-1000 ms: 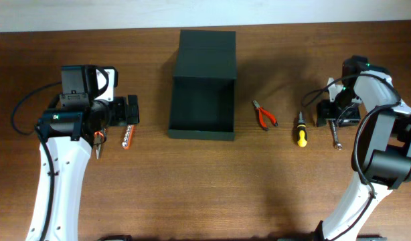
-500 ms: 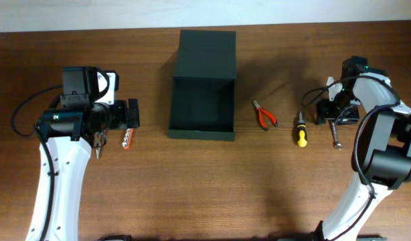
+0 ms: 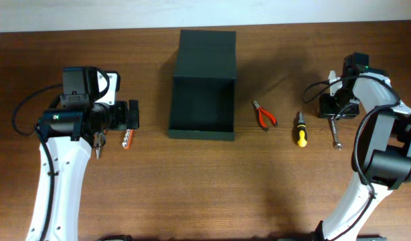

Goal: Pack container
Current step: 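Lower right gripper and grasp the silver wrench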

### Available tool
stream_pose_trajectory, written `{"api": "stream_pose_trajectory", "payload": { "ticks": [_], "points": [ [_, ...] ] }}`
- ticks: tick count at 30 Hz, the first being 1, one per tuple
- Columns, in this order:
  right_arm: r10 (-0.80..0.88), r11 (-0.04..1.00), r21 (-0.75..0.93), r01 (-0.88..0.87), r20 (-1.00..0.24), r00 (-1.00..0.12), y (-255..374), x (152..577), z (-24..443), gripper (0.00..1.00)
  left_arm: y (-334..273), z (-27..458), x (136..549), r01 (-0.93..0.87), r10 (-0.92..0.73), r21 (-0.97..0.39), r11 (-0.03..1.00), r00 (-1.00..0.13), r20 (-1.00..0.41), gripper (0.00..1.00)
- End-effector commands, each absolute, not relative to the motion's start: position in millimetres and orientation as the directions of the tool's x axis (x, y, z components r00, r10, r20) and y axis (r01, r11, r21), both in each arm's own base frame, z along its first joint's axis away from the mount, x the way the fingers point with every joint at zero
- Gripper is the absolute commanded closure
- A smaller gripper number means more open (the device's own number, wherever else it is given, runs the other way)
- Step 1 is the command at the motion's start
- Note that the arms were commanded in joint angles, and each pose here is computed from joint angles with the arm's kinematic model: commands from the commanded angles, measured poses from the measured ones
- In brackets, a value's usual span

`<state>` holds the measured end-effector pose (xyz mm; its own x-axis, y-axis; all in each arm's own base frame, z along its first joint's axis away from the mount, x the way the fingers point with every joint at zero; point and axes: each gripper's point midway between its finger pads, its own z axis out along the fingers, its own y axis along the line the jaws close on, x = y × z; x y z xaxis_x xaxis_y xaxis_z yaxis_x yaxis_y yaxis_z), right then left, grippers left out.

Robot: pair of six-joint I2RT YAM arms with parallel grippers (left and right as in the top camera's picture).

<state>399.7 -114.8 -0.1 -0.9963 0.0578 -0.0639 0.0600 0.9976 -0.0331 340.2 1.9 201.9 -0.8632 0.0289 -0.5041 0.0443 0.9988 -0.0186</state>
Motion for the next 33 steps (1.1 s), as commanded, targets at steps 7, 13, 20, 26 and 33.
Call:
{"api": "stream_pose_trajectory", "payload": {
  "ticks": [7,13,20,26,33],
  "points": [
    [0.071,0.996,-0.063,0.068,0.037,-0.997,-119,375,-8,0.62,4,205,345,0.061,0.052,-0.001,0.998,-0.855,-0.515,0.01],
    [0.072,0.996,-0.062,0.069,0.038,-0.997,-119,375,-8,0.71,4,205,345,0.062,0.052,-0.001,0.998,-0.855,-0.515,0.01],
    [0.071,0.995,-0.073,0.072,-0.009,-0.997,-122,386,-8,0.75,4,205,345,0.062,0.053,-0.001,0.998,-0.856,-0.515,0.01],
    [0.071,0.994,-0.076,0.073,-0.031,-0.997,-123,391,-8,0.81,4,205,345,0.062,0.053,-0.001,0.998,-0.855,-0.515,0.01],
    [0.071,0.994,-0.081,0.073,-0.029,-0.997,-124,391,-8,0.9,4,205,345,0.062,0.053,-0.001,0.998,-0.855,-0.516,0.01]
  ]
}}
